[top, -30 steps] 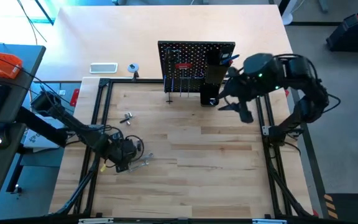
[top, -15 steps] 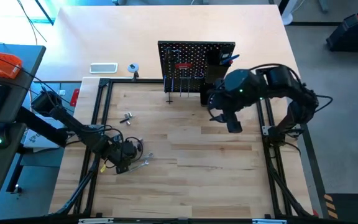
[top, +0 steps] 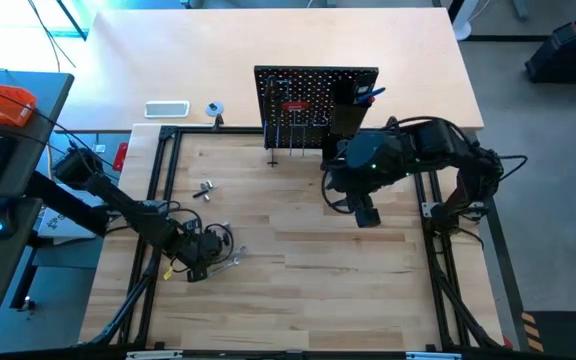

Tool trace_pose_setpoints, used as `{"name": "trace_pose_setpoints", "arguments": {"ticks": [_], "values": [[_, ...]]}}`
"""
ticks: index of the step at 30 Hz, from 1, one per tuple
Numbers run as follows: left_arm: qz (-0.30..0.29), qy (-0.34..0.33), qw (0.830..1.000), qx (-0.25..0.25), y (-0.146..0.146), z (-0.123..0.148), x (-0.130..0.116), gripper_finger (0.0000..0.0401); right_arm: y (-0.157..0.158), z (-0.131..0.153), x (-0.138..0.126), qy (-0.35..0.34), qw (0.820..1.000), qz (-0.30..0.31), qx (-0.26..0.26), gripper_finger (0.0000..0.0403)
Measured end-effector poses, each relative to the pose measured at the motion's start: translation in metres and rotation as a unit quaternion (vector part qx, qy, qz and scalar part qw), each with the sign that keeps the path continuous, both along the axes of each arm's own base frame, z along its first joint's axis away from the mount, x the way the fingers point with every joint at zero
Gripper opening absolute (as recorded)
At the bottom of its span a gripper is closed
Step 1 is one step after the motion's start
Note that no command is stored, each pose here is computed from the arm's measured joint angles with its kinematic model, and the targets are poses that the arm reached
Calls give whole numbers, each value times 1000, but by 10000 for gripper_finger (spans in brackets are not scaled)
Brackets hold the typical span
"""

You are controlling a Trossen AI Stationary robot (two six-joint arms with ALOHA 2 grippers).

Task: Hang tools onto peg board
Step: Hang the c-clamp on the peg board

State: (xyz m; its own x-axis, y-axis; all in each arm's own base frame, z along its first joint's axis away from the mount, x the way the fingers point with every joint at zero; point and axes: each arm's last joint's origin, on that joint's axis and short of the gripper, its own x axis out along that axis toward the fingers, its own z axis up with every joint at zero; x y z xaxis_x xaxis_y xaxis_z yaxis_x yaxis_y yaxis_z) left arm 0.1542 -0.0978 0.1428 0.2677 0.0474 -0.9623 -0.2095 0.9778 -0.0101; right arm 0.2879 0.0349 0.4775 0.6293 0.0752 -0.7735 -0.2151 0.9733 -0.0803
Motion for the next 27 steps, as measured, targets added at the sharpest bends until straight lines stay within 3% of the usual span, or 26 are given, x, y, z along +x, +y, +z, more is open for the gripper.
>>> {"name": "trace_pose_setpoints", "arguments": {"ticks": [5,10,14,19,27], "values": [[-6,-7,1000,3,-1,-1,2,142,6,0,-1,-1,1000,-13,-2,177],[-5,4,1000,14,-1,-5,3,147,11,0,-2,-1,1000,-19,-14,177],[-1,23,1000,20,-1,-12,6,126,15,0,-3,-3,999,-29,-20,177],[-11,32,999,25,-1,-14,6,72,17,0,-4,-1,999,-37,-21,177],[-15,15,999,25,-1,-9,7,71,21,-1,-5,-1,999,-45,-31,177]]}}
